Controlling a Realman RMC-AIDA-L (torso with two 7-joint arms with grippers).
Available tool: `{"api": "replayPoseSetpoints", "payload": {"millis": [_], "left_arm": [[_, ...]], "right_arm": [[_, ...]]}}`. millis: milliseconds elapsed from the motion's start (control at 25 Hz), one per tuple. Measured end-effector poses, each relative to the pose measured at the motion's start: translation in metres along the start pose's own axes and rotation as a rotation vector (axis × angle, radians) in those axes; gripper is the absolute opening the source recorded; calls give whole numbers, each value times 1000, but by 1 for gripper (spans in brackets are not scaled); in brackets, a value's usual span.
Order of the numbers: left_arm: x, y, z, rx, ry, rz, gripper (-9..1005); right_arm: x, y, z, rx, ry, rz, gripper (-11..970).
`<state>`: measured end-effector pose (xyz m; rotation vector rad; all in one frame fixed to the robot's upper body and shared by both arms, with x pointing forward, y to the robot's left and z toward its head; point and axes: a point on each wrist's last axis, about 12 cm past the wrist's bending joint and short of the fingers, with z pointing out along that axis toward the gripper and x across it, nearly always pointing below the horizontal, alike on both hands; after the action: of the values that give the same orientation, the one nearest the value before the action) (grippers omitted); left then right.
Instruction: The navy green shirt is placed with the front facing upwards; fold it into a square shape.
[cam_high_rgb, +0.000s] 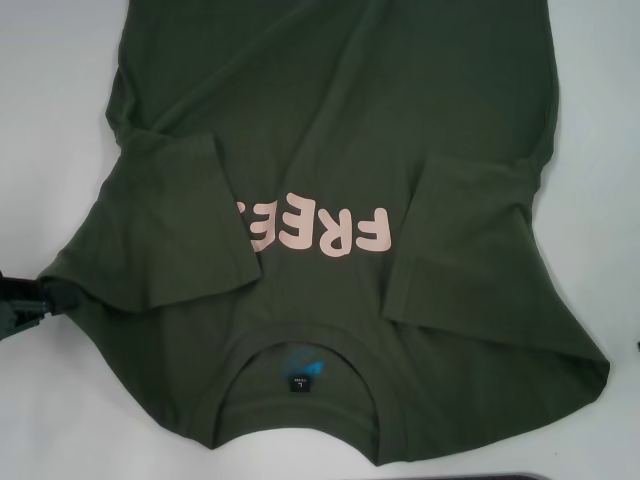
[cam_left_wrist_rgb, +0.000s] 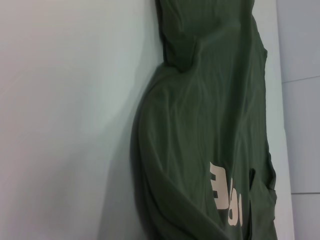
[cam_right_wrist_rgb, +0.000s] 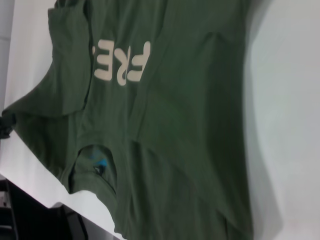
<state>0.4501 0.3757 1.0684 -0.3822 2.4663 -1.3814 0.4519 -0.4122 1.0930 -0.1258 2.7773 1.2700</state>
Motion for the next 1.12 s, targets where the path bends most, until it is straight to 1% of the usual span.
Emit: {"api": "replayPoseSetpoints", "payload": {"millis": [360,1120], "left_arm": [[-3,-4,4,7,18,14,18],[-4,-5,4,4,21,12,18]], "right_arm": [[2,-3,22,-21,18,-7,924],[0,-3,42,-37,18,-4,924]]}}
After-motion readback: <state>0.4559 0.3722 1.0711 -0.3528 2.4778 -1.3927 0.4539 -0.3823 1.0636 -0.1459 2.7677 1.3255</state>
